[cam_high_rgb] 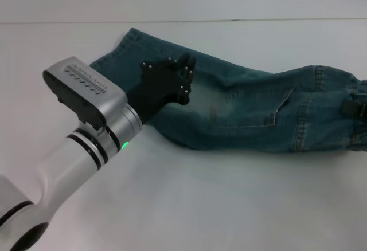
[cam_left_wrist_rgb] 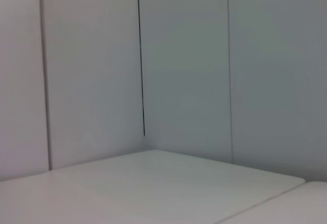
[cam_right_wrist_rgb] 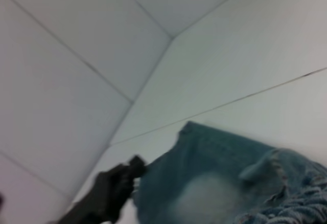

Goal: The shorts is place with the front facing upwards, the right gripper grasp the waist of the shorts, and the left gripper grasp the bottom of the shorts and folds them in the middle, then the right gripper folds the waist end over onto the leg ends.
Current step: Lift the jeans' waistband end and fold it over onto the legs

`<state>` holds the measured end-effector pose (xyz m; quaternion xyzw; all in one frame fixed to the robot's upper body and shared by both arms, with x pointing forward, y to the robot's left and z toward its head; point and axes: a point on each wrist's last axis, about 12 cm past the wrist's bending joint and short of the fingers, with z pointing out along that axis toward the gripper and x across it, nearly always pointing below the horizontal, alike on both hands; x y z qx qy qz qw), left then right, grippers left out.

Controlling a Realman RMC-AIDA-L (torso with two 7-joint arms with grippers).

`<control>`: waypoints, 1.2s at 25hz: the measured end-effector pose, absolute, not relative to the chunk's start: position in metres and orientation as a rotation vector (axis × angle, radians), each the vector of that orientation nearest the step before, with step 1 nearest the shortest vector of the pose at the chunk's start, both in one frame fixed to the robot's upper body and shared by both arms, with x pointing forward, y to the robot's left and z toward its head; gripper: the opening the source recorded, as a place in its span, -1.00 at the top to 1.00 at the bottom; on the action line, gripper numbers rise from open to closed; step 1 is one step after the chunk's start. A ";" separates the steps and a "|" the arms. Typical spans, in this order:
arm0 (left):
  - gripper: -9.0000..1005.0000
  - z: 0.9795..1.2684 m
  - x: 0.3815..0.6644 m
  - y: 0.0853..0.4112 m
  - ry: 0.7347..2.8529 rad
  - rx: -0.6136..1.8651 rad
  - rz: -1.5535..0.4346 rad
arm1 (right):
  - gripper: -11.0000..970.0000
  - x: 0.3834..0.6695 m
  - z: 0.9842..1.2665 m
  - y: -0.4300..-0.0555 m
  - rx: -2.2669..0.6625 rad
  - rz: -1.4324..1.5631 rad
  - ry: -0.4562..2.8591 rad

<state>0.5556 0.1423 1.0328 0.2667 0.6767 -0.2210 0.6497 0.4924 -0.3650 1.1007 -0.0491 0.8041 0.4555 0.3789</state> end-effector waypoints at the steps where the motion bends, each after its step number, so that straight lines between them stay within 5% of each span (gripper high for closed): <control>1: 0.49 1.032 0.555 0.140 1.543 0.614 -0.504 | 0.73 0.490 1.103 -0.364 -0.138 1.184 2.050; 5: 0.86 1.027 0.553 0.136 1.578 0.658 -0.505 | 0.73 0.486 1.112 -0.358 -0.199 1.268 2.034; 11: 0.98 1.018 0.544 0.129 1.618 0.747 -0.529 | 0.74 0.489 1.130 -0.353 -0.290 1.330 1.965; 19: 0.98 1.009 0.517 0.121 1.608 0.820 -0.625 | 0.73 0.539 1.177 -0.326 -0.475 1.318 1.869; 30: 0.98 1.012 0.499 0.108 1.552 0.809 -0.727 | 0.74 0.613 1.225 -0.237 -0.773 1.213 1.946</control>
